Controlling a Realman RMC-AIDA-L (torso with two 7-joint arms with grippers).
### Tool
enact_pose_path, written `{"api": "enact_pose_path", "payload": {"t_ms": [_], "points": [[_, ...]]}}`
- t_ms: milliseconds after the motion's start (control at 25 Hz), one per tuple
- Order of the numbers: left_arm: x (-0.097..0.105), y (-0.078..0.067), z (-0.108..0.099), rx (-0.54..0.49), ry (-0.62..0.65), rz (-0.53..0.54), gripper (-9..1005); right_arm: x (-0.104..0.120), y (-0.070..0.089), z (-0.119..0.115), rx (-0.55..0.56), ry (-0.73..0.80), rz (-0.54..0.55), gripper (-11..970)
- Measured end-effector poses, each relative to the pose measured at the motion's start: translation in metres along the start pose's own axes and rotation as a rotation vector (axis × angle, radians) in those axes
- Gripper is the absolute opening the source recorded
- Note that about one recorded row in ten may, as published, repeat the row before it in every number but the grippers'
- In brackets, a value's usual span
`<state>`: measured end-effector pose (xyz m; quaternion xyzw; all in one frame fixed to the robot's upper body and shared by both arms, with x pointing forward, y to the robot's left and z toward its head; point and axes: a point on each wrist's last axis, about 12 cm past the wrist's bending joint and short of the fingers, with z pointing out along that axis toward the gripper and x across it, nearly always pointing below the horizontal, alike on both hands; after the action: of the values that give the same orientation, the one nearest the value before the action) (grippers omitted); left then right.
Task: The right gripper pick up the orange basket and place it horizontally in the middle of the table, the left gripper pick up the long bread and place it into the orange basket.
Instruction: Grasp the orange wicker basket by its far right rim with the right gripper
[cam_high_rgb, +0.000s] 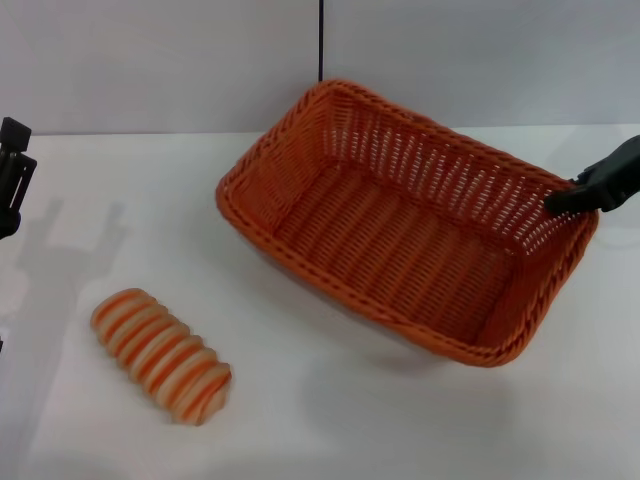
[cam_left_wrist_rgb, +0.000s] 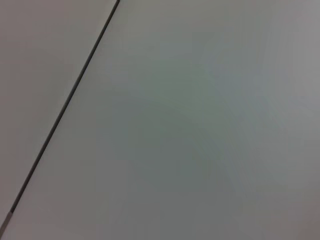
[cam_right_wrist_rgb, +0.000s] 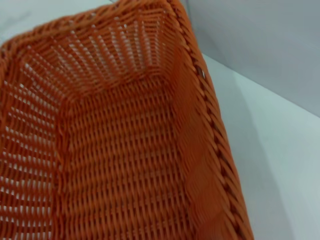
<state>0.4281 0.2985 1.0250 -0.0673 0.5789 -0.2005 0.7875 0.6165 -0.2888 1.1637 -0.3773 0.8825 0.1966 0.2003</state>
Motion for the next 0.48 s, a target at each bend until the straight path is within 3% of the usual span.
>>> {"api": "enact_pose_path", "payload": {"t_ms": [320, 480], "points": [[0.000, 0.000, -0.002, -0.004, 0.002, 0.000, 843, 0.006, 0.001, -0.002, -0.027, -0.058, -0.009, 182], [0.000, 0.001, -0.002, -0.004, 0.002, -0.016, 843, 0.010, 0.001, -0.017, -0.078, -0.219, -0.014, 178]]}}
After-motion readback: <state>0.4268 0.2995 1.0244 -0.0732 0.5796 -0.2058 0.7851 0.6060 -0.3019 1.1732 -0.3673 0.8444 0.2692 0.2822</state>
